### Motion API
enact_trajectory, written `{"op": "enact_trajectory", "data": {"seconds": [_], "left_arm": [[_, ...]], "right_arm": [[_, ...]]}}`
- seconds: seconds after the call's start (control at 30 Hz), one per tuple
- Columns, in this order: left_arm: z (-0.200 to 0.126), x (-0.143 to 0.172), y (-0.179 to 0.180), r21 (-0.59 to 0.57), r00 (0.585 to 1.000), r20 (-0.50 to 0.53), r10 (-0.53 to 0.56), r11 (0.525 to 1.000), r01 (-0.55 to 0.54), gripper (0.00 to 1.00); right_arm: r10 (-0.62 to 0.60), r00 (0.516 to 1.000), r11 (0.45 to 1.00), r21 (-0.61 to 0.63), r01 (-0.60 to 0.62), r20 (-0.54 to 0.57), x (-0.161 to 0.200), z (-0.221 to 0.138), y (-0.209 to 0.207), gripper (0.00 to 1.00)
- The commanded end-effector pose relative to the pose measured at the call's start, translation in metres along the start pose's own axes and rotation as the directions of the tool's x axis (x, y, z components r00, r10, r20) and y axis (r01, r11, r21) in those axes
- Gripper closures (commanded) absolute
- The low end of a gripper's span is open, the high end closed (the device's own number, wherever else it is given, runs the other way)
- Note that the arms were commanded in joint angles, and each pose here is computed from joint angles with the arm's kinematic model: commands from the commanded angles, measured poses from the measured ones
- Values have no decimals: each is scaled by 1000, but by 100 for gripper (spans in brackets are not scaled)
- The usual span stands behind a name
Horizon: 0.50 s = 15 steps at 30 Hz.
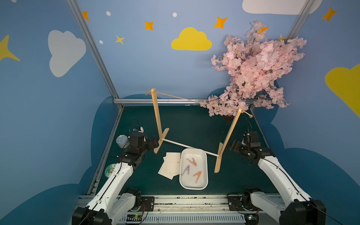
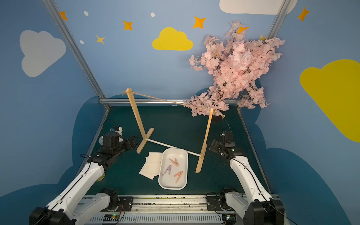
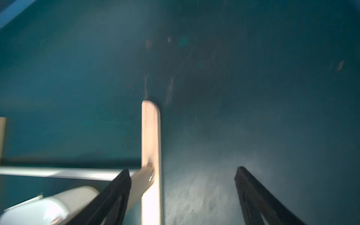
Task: Remove the postcards from the strings
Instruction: Reset both arms
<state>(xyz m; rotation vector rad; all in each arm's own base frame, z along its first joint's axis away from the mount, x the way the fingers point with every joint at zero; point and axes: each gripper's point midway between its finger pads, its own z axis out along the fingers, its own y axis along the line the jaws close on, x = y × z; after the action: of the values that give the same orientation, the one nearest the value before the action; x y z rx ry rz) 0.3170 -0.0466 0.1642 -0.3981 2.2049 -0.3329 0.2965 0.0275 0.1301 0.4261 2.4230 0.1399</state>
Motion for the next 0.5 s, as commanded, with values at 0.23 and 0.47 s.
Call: {"op": "enact_trajectory", "data": {"seconds": [0.23, 0.47], "left_arm": [[13, -42, 67, -357, 975, 196, 101, 934, -25, 1], [37, -40, 99, -490, 927, 264, 265, 865, -108, 1]], "right_arm": [[-174, 928, 982, 123, 141, 329, -68, 28, -11, 14], [-253, 906, 960, 208, 190, 340, -79, 61, -18, 14]]}}
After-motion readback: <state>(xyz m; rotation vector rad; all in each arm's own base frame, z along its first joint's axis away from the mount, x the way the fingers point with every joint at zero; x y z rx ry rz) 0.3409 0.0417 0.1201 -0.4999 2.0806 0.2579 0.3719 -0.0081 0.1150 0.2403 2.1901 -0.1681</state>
